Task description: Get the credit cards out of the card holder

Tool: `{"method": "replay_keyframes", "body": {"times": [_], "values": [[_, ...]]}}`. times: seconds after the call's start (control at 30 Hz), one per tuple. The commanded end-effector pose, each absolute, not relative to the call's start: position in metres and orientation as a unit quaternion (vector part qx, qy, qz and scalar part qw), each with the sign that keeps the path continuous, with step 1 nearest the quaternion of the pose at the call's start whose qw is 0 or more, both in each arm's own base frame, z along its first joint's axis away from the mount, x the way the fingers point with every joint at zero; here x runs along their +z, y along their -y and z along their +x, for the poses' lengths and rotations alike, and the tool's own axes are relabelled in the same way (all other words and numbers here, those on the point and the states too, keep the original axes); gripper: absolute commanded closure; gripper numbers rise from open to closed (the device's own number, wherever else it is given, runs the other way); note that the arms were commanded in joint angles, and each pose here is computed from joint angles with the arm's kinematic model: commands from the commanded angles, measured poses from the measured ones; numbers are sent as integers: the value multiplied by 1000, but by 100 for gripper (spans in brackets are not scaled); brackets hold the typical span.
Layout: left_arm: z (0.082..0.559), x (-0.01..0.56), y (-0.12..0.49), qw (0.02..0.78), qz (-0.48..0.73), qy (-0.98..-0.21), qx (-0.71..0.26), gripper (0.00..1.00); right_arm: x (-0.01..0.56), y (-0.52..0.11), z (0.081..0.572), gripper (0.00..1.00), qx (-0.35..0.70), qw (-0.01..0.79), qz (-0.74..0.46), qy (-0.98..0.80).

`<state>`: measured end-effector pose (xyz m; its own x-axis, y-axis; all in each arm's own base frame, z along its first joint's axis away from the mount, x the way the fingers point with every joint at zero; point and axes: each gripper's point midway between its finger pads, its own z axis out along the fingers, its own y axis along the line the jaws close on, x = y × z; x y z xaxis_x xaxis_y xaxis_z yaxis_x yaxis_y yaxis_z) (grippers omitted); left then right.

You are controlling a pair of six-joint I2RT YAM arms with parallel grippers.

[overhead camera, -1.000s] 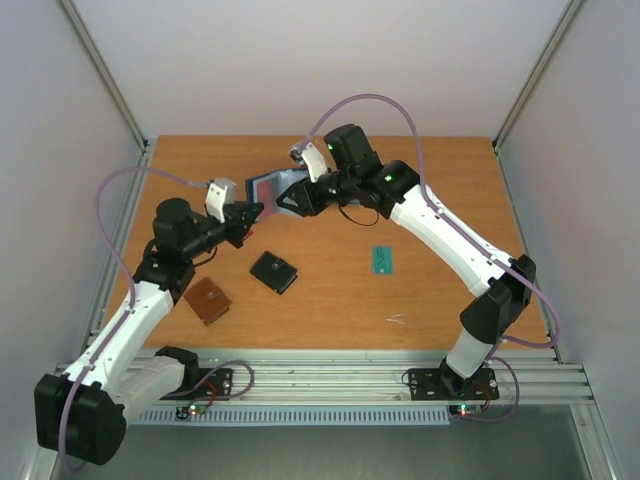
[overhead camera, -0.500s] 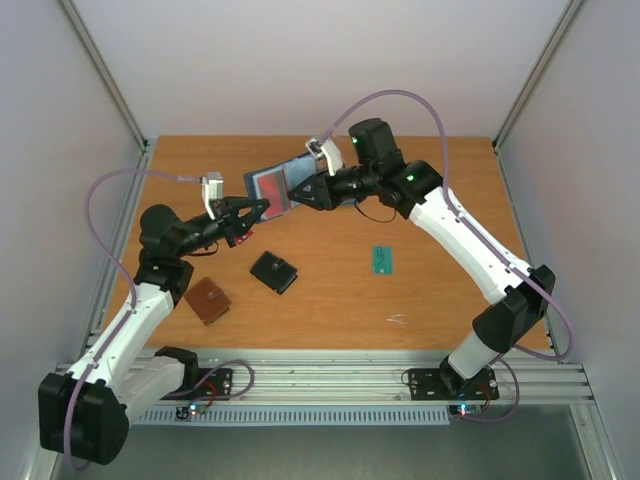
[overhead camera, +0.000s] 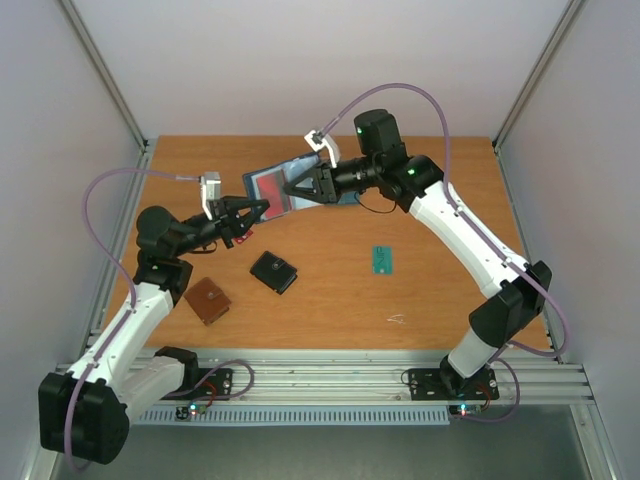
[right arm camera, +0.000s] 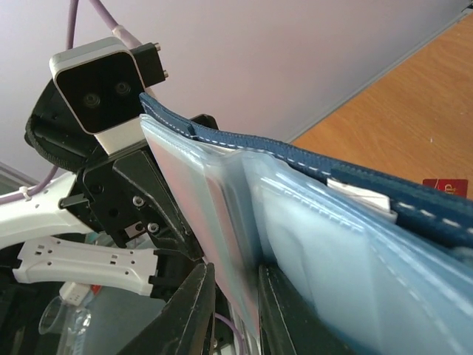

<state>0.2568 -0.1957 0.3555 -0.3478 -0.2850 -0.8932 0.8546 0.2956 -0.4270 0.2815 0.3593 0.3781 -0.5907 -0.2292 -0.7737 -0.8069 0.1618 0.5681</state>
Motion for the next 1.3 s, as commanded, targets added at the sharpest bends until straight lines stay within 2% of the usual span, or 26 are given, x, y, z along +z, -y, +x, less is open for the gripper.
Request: {"method": "replay_keyframes", "body": {"times": [0.0, 0.1, 0.23, 0.4, 0.47, 0.53, 0.6, 0.63, 0.83, 0.9, 0.97, 1.2, 1.27], "values": [[246, 369, 204, 523, 273, -586, -555, 100, 393, -380, 253, 81, 568, 249, -413, -666], [250, 367, 202, 527, 260, -595, -548, 100, 382, -369, 273, 76, 512, 285, -388, -712], [252, 359, 201, 531, 258, -604, -535, 100, 370, -331, 310, 75, 448, 323, -317, -771], [247, 362, 201, 537, 271, -596, -532, 100, 360, -282, 335, 67, 411, 341, -255, -806], [247, 362, 201, 538, 272, -594, -532, 100, 355, -278, 332, 59, 408, 333, -265, -808], [247, 362, 202, 538, 274, -593, -532, 100, 355, -280, 325, 43, 419, 325, -283, -799], [247, 362, 202, 536, 274, -594, -534, 100, 359, -286, 317, 13, 443, 320, -301, -781], [247, 362, 202, 536, 274, -594, -534, 100, 364, -291, 310, 3, 466, 312, -313, -766], [248, 362, 202, 533, 272, -596, -535, 100, 380, -306, 286, 2, 543, 283, -358, -704], [249, 361, 202, 533, 269, -598, -535, 100, 385, -309, 280, 5, 564, 270, -367, -689], [250, 360, 202, 532, 267, -601, -534, 100, 386, -311, 279, 17, 571, 262, -370, -685], [263, 349, 198, 532, 241, -631, -511, 100, 371, -313, 293, 98, 546, 265, -342, -717], [261, 350, 199, 533, 250, -627, -510, 100, 370, -311, 294, 99, 543, 269, -340, -719]]}}
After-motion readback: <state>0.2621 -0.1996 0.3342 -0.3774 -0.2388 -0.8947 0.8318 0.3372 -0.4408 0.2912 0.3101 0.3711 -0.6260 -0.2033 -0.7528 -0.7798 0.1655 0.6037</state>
